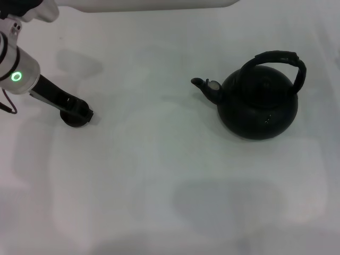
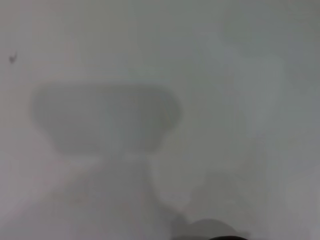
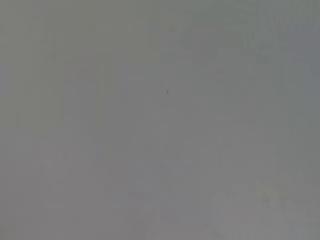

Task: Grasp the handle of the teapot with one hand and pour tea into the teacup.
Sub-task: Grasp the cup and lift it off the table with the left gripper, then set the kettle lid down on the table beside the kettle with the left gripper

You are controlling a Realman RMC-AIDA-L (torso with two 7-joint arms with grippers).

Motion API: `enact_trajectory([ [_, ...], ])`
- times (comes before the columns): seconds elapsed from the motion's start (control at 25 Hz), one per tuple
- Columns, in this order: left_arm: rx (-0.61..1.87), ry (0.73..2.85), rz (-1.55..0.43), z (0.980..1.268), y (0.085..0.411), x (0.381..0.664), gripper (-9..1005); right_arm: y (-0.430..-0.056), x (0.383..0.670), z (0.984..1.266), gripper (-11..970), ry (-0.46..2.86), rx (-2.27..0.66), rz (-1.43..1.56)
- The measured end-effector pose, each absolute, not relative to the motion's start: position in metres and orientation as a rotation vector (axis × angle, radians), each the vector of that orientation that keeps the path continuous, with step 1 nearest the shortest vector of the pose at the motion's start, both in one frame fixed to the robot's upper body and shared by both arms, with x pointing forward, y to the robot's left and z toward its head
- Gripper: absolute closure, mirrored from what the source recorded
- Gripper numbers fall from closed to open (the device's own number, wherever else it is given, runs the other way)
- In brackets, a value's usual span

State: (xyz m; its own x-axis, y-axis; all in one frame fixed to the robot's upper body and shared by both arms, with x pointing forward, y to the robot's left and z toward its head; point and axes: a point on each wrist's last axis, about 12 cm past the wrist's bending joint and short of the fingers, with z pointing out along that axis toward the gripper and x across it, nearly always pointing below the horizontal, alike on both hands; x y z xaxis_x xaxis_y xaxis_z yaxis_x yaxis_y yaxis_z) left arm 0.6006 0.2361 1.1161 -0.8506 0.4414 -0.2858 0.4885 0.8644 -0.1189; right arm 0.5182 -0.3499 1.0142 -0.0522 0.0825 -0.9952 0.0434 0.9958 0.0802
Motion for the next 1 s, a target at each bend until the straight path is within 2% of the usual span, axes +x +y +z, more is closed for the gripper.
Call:
enact_trajectory([
  [0.2, 0.738, 2.791, -0.266, 1.118, 0.233, 0.599, 303, -0.350, 0.517, 1.014, 117, 1.625, 0.098, 0.031],
  [0.4, 0.788, 2.725, -0.250, 1.137, 0.225, 0.603, 305, -0.350, 0.518, 1.014, 117, 1.623, 0.098, 0.031],
  [0.64, 1.008, 2.635, -0.198, 1.148, 0.186, 0.605, 303, -0.349, 0.519, 1.015, 117, 1.620, 0.096, 0.035],
  [0.72, 1.041, 2.619, -0.202, 1.148, 0.177, 0.604, 303, -0.349, 0.519, 1.015, 117, 1.619, 0.095, 0.037],
  [0.76, 1.094, 2.582, -0.226, 1.148, 0.158, 0.602, 303, -0.348, 0.519, 1.015, 117, 1.619, 0.095, 0.037],
  [1.0, 1.249, 2.531, -0.235, 1.142, 0.127, 0.590, 303, -0.347, 0.518, 1.014, 117, 1.621, 0.091, 0.041],
])
